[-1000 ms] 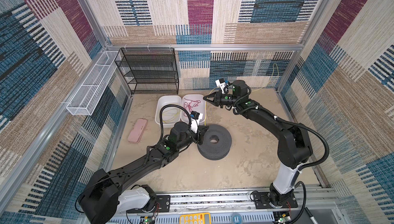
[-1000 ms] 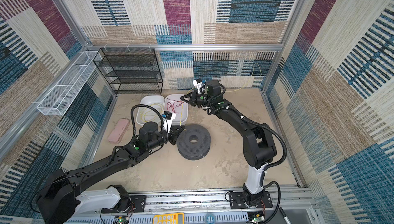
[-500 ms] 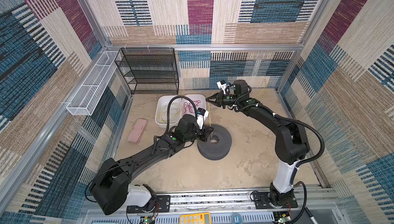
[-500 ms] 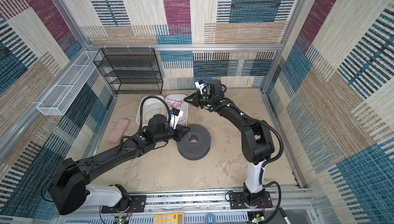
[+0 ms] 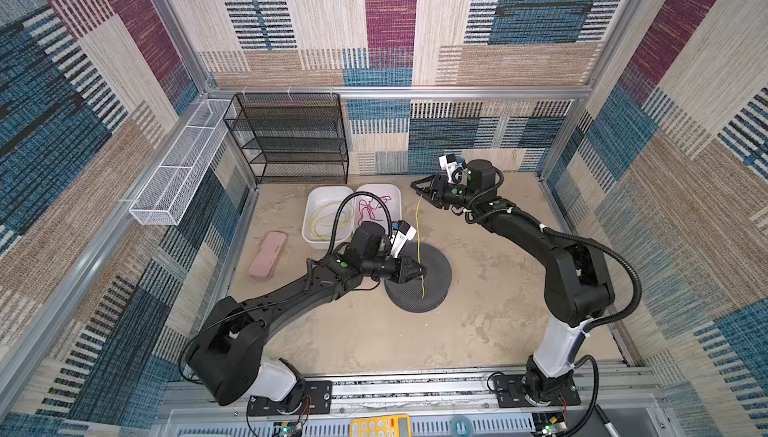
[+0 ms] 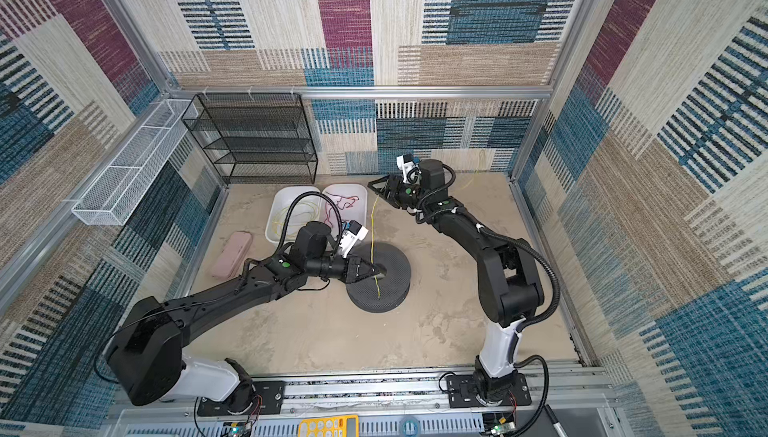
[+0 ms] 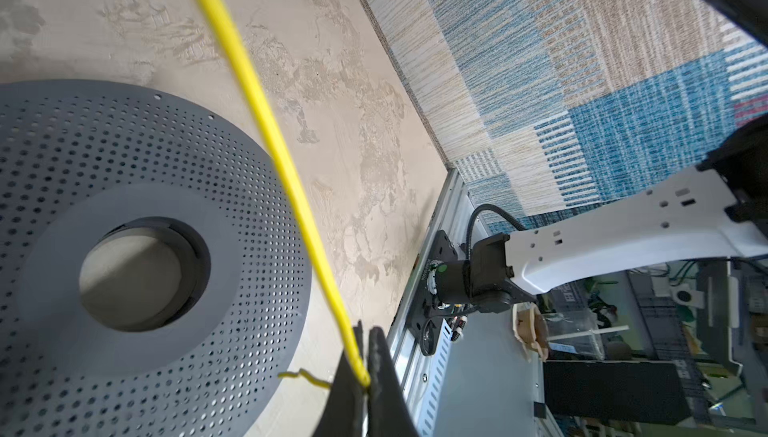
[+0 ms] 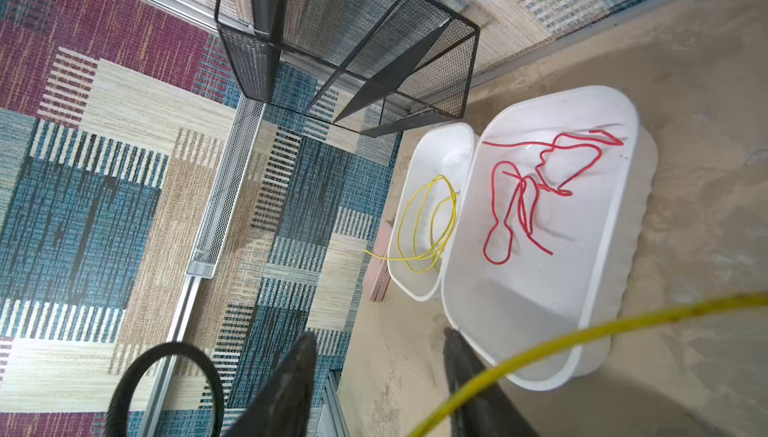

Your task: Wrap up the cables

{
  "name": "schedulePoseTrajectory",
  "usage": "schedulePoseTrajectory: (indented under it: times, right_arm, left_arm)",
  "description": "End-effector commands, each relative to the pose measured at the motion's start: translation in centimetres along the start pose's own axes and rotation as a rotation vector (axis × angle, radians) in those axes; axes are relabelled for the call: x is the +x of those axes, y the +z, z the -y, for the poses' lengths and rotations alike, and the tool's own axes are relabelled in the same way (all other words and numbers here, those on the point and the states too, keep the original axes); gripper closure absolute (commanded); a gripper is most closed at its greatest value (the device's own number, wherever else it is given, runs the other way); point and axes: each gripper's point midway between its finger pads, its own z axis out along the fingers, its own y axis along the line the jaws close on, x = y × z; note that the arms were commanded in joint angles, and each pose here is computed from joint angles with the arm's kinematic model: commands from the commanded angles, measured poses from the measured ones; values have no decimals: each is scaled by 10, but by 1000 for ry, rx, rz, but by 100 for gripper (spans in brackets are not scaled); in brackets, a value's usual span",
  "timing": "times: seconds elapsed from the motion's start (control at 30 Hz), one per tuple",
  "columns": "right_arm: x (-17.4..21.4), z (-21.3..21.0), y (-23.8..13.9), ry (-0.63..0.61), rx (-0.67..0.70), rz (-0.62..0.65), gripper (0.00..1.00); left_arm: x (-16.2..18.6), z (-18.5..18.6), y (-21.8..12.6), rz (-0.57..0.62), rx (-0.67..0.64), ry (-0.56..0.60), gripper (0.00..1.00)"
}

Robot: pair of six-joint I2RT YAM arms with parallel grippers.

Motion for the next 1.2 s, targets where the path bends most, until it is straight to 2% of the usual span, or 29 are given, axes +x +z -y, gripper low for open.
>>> schedulePoseTrajectory:
  times: [0.0, 0.13, 0.37, 0.53, 0.7, 0.83, 1.1, 1.17]
  right_arm:
    - [-12, -14, -17, -75, -24, 69, 38]
    - [8, -10, -35, -60, -7, 72, 32]
    - [47, 0, -58, -53, 28, 43, 30]
    - [80, 4, -60, -35, 17, -18, 36]
    - [110, -10, -58, -28, -31, -70, 43]
    - [114, -12, -59, -15, -30, -63, 55]
    - [116, -7, -51, 19, -48, -75, 73]
    - [117, -5, -49, 25, -48, -78, 75]
  left_arm:
    - [-10, 9, 3, -5, 90, -58, 100]
    - [-22, 0, 7, 19, 108, -85, 100]
    - [-36, -1, 5, 50, 108, -79, 100]
    - [-41, -1, 8, 55, 106, -77, 100]
    - [-42, -3, 10, 51, 109, -85, 100]
    - [-43, -2, 10, 52, 108, -78, 100]
    - [-40, 3, 3, 56, 107, -48, 100]
    - [-38, 4, 2, 53, 110, -41, 100]
